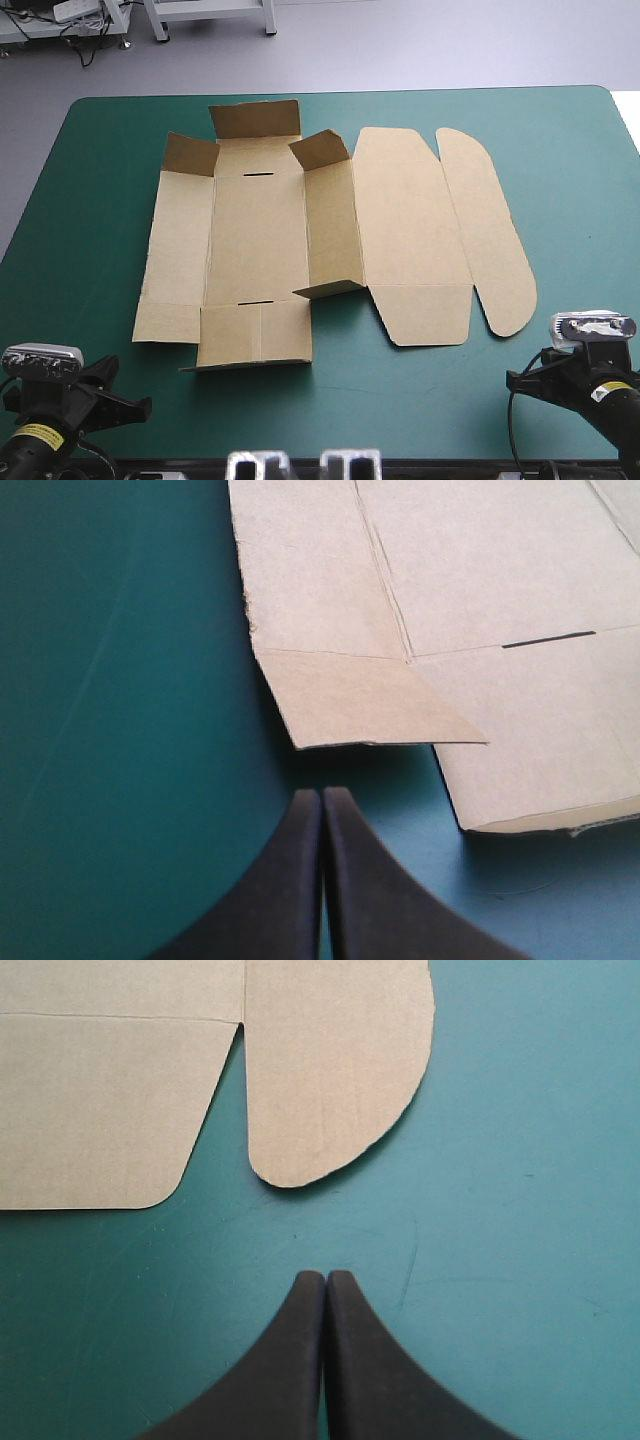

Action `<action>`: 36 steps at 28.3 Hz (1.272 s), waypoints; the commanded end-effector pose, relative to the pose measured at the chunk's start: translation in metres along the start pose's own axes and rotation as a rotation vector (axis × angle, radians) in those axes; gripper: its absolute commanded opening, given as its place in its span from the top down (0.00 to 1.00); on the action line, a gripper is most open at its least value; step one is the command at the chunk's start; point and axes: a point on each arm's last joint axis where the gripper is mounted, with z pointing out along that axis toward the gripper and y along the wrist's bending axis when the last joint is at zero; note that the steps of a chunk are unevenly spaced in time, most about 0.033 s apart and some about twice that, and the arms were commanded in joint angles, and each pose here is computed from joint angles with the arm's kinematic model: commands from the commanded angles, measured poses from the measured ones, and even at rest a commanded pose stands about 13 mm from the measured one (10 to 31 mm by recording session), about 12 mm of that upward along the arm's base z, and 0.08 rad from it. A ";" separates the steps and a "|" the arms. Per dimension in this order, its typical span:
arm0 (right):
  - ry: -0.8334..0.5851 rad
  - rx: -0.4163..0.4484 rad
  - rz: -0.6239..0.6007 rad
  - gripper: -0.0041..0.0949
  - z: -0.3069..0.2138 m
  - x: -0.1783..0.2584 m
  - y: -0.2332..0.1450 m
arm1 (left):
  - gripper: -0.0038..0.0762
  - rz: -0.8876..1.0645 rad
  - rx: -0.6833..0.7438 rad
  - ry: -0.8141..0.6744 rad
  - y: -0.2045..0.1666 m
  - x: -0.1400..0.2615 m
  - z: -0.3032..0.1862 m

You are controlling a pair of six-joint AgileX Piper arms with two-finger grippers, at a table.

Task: Fold the box

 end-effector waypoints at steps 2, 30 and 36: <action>-0.061 0.000 0.002 0.97 -0.004 -0.010 0.000 | 0.96 -0.007 0.004 -0.084 0.000 -0.012 -0.004; -0.062 -0.001 0.003 0.97 -0.004 -0.010 0.000 | 0.96 0.031 -0.019 -0.108 0.001 -0.116 -0.033; -0.062 -0.001 0.003 0.97 -0.004 -0.010 0.000 | 0.96 0.062 -0.054 0.035 0.004 -0.183 0.023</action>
